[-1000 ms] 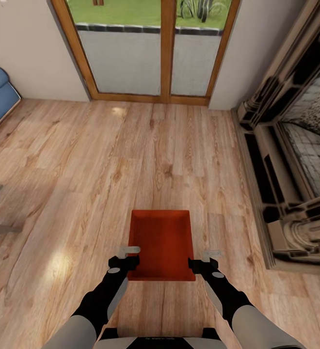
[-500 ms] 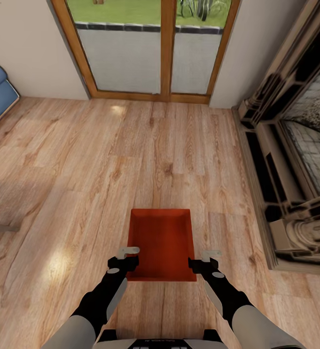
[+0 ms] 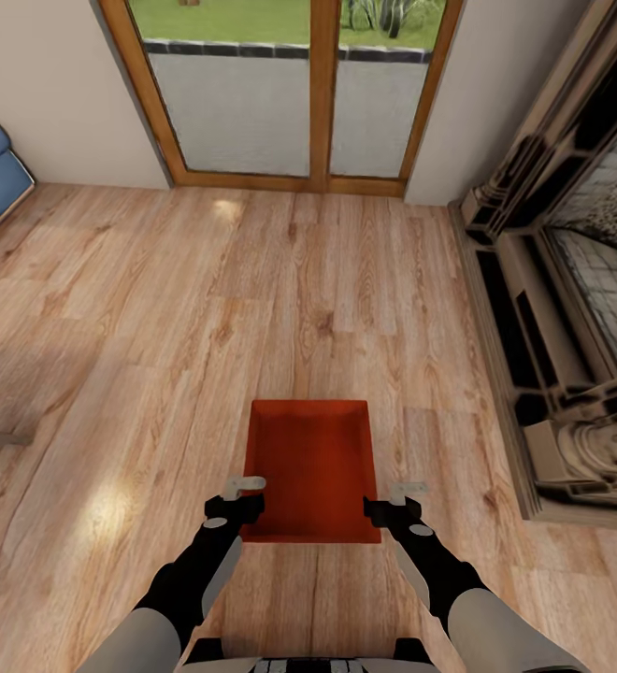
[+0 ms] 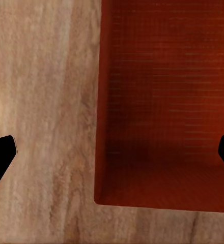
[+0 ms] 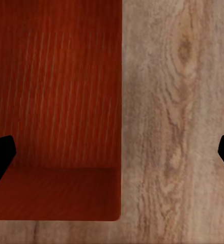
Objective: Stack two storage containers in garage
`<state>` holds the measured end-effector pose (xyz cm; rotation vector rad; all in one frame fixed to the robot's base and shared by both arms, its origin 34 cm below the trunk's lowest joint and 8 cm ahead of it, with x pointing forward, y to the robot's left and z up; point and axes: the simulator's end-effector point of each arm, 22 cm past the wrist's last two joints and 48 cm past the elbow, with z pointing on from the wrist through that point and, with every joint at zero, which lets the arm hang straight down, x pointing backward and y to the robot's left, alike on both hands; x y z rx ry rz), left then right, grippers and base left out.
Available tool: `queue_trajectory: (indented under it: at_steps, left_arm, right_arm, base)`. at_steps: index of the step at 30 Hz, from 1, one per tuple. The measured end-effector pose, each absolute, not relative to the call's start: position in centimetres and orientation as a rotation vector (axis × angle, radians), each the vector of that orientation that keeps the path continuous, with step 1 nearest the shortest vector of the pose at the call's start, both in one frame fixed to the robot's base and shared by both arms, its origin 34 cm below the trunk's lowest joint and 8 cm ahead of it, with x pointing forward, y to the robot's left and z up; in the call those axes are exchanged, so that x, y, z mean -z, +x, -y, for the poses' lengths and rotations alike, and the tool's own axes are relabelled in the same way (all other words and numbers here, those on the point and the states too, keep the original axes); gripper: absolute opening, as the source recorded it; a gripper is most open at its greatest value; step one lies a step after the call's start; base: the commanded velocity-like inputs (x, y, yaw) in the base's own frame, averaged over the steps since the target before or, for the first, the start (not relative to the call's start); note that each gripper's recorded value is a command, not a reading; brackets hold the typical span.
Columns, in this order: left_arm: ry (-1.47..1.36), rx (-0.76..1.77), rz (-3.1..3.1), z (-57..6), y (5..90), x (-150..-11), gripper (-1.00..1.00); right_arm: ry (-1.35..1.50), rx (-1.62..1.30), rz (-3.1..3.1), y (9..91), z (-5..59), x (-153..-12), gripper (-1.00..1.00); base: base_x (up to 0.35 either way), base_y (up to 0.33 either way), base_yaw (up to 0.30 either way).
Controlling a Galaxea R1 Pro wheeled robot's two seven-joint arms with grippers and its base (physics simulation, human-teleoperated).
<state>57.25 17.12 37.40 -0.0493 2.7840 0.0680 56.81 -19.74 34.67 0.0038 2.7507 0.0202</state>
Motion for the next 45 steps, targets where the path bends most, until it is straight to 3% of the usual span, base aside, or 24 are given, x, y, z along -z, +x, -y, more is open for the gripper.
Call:
queue_trajectory:
  at_steps: [45]
  left_arm:
    - [-0.062, -0.091, -2.78, -18.4, 55.4, -28.1, 1.0]
  right_arm:
    - [0.003, -0.022, -2.751, 55.8, 19.7, -26.0, 1.0]
  base:
    - [0.0, 0.0, 0.0]
